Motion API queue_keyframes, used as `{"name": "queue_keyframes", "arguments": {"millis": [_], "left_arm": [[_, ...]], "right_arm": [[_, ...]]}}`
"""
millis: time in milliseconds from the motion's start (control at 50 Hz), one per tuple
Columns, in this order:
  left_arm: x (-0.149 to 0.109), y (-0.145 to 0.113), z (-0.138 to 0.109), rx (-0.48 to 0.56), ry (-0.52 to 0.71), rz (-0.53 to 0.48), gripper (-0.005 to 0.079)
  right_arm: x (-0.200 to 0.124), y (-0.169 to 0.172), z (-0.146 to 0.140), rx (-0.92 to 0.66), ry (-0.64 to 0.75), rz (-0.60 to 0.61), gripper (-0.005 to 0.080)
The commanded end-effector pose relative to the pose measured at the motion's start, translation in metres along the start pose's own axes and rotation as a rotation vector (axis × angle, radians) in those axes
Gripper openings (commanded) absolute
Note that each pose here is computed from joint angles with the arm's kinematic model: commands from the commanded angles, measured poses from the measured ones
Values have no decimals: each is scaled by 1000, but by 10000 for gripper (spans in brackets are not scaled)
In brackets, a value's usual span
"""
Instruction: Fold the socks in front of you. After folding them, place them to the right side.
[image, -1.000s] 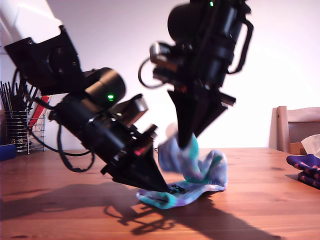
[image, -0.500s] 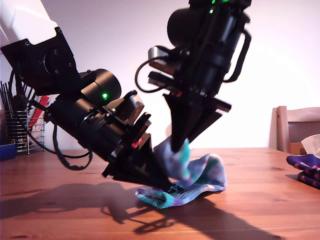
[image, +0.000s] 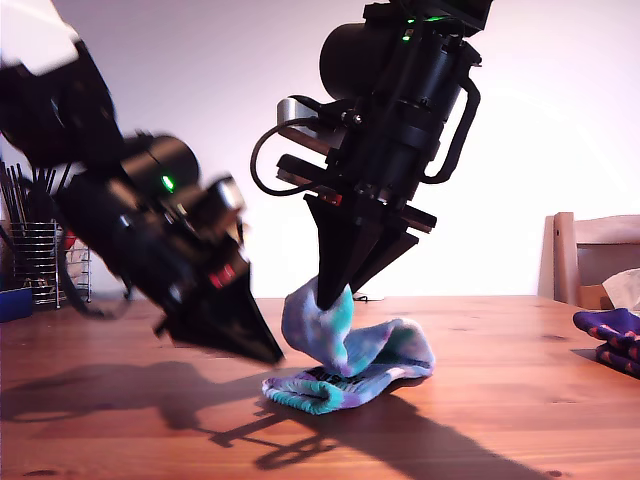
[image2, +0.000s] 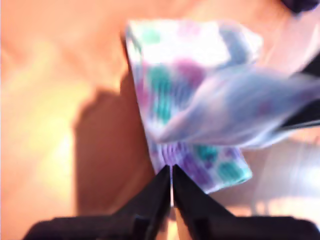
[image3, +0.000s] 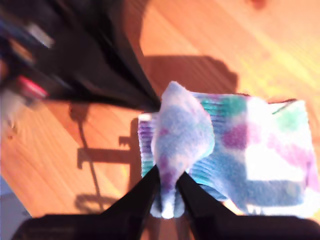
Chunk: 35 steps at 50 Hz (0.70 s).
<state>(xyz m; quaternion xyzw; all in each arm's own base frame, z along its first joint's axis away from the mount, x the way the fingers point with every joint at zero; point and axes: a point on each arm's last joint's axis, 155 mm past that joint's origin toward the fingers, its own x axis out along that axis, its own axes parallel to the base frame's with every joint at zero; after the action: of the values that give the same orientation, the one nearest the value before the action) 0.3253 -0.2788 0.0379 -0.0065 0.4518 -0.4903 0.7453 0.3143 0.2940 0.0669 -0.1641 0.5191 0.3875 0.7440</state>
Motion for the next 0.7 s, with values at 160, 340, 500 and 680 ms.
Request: {"name": "queue_keyframes", "arguments": {"millis": [160,340,500,680], "left_arm": [[-16,2,9,40,-34,41,-24],[-18,10,2,28,-8,80,-24],[-20,14,-2,23,7,88,-24],[-24,17,1,17,-11,85,-24]], "right_arm": [[12,1,-4,-22,-3,9,-12],[28,0,-22,-19,7,12,-12],[33,6,-23,-27,-4,19,-12],[35,24,-24,-49,5,71,222]]}}
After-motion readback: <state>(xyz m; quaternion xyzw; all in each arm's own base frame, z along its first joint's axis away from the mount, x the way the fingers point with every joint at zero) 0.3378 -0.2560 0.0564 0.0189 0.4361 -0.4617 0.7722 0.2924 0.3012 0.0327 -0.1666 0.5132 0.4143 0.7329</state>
